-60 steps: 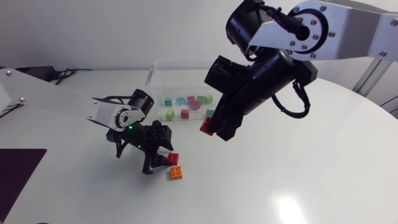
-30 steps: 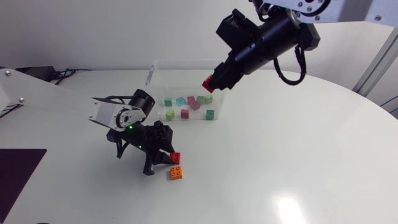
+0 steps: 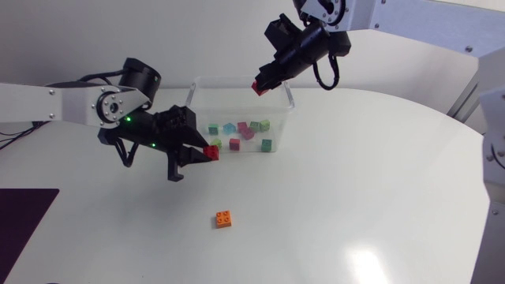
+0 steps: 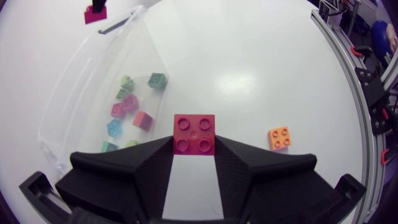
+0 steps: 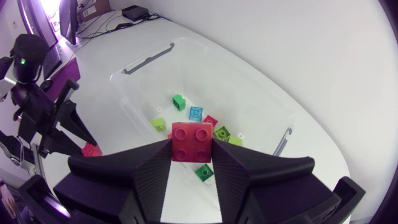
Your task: Place the duplo bricks in the container
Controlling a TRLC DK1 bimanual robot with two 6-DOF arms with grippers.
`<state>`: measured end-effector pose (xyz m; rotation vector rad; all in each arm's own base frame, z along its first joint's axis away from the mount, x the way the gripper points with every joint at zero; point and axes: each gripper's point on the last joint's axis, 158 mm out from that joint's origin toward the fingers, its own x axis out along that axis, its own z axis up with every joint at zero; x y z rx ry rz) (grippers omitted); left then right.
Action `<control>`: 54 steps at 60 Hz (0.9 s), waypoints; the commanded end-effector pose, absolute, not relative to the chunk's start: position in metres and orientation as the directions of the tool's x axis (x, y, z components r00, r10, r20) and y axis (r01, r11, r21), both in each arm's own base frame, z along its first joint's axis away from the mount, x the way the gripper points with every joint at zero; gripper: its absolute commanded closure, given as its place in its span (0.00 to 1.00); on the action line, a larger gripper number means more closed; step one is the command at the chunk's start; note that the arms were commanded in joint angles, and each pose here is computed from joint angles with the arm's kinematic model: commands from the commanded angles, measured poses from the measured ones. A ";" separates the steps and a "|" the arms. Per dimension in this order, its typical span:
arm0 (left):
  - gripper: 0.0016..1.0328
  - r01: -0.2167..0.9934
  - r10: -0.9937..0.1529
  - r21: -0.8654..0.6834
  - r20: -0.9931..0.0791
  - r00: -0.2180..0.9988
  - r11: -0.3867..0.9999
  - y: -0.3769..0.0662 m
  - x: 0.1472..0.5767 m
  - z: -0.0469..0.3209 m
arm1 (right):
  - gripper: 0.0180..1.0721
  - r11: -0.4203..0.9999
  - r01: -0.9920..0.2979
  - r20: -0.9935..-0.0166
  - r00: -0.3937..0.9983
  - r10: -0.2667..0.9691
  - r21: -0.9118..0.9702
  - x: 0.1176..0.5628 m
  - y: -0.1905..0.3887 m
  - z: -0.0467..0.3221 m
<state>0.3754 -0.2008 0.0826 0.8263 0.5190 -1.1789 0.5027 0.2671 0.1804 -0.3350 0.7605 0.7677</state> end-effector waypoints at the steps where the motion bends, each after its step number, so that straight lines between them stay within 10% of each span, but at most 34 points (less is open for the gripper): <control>1: 0.74 0.927 -0.612 0.321 -0.698 0.371 0.196 -0.199 0.384 0.115 | 0.67 0.705 -0.709 -0.727 0.475 0.496 0.017 0.518 0.267 0.170; 25: 0.74 0.885 -0.624 0.363 -0.628 0.464 0.293 -0.194 0.415 0.164 | 0.64 0.735 -0.677 -0.737 0.478 0.478 0.037 0.546 0.259 0.144; 35: 0.74 0.872 -0.628 0.372 -0.605 0.489 0.319 -0.195 0.425 0.176 | 0.06 0.744 -0.666 -0.751 0.469 0.465 0.045 0.551 0.255 0.139; 54: 0.74 0.833 -0.644 0.373 -0.529 0.553 0.409 -0.207 0.475 0.197 | 0.05 0.742 -0.670 -0.722 0.502 0.476 0.024 0.536 0.248 0.179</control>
